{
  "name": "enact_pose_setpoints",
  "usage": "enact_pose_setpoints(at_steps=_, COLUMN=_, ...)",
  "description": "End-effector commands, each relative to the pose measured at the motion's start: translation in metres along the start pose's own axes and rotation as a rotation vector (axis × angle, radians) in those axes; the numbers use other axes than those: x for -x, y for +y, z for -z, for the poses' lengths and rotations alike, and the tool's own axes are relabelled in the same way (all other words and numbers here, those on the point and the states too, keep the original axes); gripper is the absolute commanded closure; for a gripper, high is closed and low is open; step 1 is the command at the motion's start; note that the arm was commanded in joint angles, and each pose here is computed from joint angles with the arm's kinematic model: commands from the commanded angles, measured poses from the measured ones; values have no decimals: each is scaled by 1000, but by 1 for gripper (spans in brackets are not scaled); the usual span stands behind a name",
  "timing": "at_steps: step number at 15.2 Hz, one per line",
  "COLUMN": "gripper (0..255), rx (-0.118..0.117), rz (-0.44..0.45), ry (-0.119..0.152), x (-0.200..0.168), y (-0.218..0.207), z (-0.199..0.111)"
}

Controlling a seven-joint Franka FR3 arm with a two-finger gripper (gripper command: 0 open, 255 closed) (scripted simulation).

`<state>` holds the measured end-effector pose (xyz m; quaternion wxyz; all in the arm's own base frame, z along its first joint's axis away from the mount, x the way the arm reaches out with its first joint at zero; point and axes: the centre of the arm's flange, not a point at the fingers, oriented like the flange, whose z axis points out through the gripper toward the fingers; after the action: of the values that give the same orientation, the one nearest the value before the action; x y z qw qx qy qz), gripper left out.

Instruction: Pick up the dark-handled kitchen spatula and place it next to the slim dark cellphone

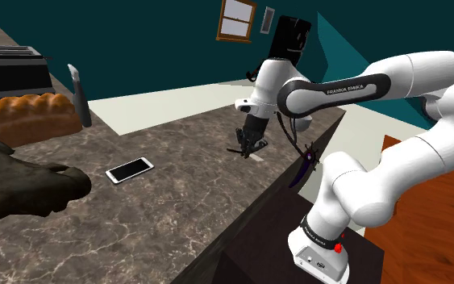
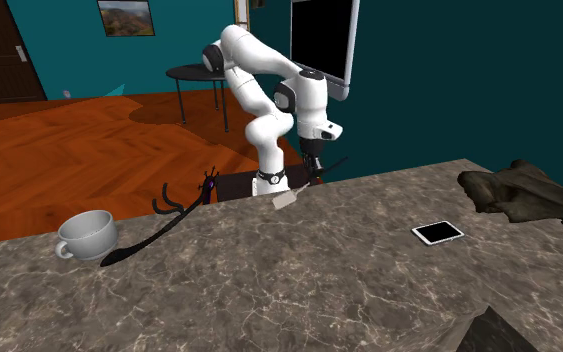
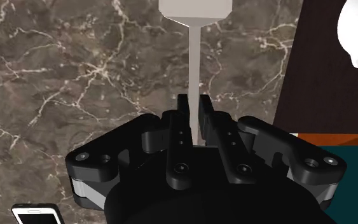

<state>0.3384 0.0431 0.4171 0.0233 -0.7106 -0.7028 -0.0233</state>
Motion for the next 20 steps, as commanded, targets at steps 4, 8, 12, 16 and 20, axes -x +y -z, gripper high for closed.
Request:
enact_pose_setpoints(at_steps=4, gripper=255, rx=0, rz=-2, ry=1, x=-68, y=8, z=-5)
enact_pose_setpoints(at_steps=8, gripper=255, rx=0, rz=-2, ry=1, x=-121, y=14, z=-9)
enact_pose_setpoints(at_steps=12, gripper=255, rx=0, rz=-2, ry=1, x=-173, y=21, z=-12)
enact_pose_setpoints(at_steps=16, gripper=255, rx=0, rz=-2, ry=1, x=-225, y=27, z=-15)
enact_pose_setpoints(at_steps=20, gripper=255, rx=0, rz=-2, ry=1, x=-278, y=33, z=-18)
